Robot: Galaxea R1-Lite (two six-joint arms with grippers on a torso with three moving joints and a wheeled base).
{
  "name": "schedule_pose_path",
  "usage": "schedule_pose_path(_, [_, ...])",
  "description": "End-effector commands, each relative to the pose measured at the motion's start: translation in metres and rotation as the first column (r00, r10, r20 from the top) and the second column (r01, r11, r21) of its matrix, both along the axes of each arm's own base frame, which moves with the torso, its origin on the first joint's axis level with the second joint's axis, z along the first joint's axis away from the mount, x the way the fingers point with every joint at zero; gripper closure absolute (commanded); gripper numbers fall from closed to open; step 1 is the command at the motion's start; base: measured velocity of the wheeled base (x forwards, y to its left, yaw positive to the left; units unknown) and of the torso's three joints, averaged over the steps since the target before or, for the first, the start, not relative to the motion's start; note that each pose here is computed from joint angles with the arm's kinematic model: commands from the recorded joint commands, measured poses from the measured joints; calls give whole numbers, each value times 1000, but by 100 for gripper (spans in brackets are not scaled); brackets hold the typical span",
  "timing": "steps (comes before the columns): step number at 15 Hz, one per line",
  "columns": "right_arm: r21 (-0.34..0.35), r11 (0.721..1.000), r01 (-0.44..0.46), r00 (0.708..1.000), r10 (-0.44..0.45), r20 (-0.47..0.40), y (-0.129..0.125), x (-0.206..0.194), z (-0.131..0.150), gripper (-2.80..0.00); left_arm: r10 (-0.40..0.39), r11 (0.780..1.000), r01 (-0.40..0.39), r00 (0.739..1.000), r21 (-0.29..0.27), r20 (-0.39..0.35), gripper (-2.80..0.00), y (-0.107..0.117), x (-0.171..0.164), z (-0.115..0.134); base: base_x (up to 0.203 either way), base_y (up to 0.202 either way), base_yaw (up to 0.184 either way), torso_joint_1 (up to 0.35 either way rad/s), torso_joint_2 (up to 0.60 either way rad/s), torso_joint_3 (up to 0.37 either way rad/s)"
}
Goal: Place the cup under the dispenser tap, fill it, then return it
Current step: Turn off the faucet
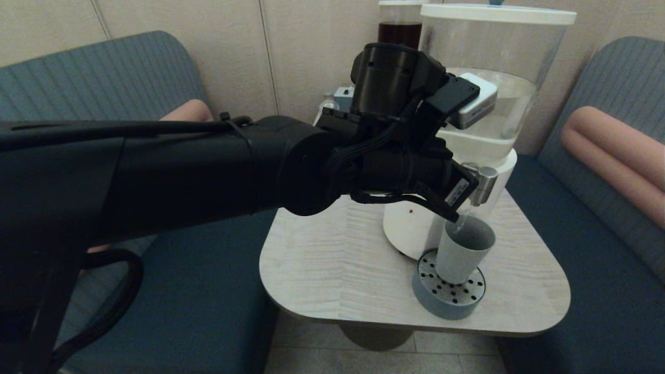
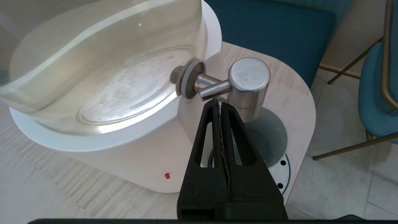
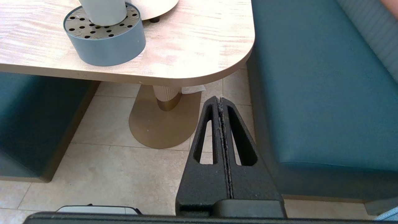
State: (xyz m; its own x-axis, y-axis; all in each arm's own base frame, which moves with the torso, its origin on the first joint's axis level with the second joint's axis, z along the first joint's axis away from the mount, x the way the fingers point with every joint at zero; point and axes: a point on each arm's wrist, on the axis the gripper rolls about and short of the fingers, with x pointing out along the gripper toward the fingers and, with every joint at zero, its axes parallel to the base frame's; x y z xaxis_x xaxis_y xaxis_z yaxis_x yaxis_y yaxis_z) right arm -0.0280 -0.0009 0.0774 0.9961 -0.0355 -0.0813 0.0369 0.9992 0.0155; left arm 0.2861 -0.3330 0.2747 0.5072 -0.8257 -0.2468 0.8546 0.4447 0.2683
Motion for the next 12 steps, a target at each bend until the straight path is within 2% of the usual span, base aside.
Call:
schedule_pose_path(1, [1,1000,0,1000,0,-1,0,0,0,0,0,1000,0,1000,0,2,0,0,0,0,0,0,0,0,0,0])
schedule_pose_path(12, [0,1000,0,1000,0,-1,0,0,0,0,2,1000,-2,1000,-30,28,0,-6,6,-5,0,0,0,0,0,0])
